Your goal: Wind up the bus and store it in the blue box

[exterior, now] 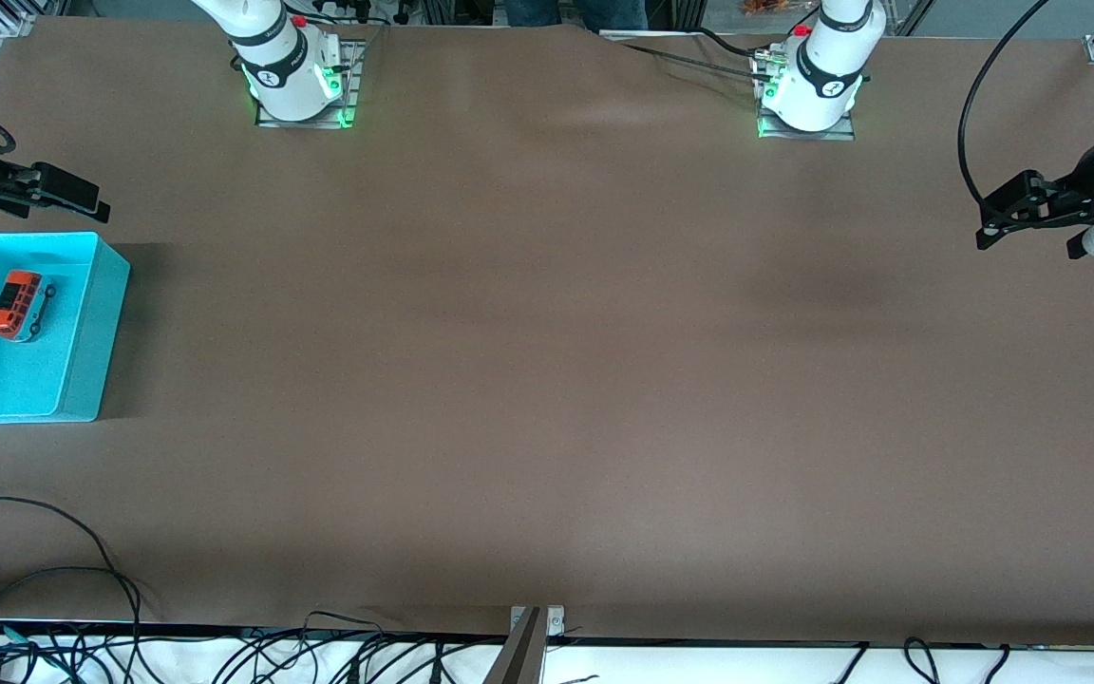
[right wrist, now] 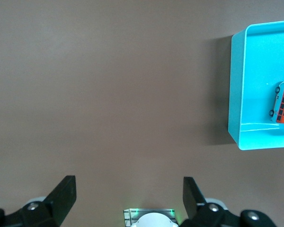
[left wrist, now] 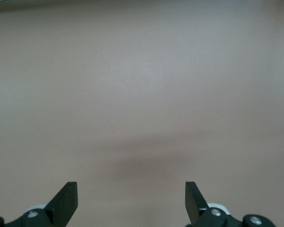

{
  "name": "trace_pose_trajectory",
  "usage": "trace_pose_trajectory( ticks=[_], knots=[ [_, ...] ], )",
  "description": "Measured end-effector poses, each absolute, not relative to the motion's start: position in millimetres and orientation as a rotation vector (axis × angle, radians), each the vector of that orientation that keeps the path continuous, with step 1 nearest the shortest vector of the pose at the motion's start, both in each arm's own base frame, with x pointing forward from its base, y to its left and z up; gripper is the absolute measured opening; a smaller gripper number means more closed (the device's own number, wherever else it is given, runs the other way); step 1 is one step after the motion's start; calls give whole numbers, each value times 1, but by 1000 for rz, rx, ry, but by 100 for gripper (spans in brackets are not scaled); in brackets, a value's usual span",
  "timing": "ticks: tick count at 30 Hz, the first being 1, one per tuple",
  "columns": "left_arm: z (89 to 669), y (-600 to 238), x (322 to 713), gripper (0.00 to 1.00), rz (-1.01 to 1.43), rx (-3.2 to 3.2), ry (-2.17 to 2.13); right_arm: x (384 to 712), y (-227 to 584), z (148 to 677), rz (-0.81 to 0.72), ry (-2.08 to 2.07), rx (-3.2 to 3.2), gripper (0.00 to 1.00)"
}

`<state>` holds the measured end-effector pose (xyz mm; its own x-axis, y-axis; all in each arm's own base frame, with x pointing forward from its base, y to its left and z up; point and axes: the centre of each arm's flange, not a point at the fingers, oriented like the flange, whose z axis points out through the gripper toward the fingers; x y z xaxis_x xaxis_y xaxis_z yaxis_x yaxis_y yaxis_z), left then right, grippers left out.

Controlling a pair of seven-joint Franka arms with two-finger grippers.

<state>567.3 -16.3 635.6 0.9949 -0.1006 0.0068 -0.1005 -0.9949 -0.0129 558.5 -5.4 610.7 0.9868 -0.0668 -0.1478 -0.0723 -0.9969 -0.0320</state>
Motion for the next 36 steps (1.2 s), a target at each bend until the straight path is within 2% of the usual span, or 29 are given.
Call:
trace_pose_trajectory(
  ticks=[19, 36],
  knots=[
    [636, -20, 567, 100, -13, -3125, 167, 558, -6, 618, 187, 65, -3097, 100],
    [636, -20, 567, 100, -13, -3125, 166, 551, -7, 619, 240, 46, -3102, 100]
  ],
)
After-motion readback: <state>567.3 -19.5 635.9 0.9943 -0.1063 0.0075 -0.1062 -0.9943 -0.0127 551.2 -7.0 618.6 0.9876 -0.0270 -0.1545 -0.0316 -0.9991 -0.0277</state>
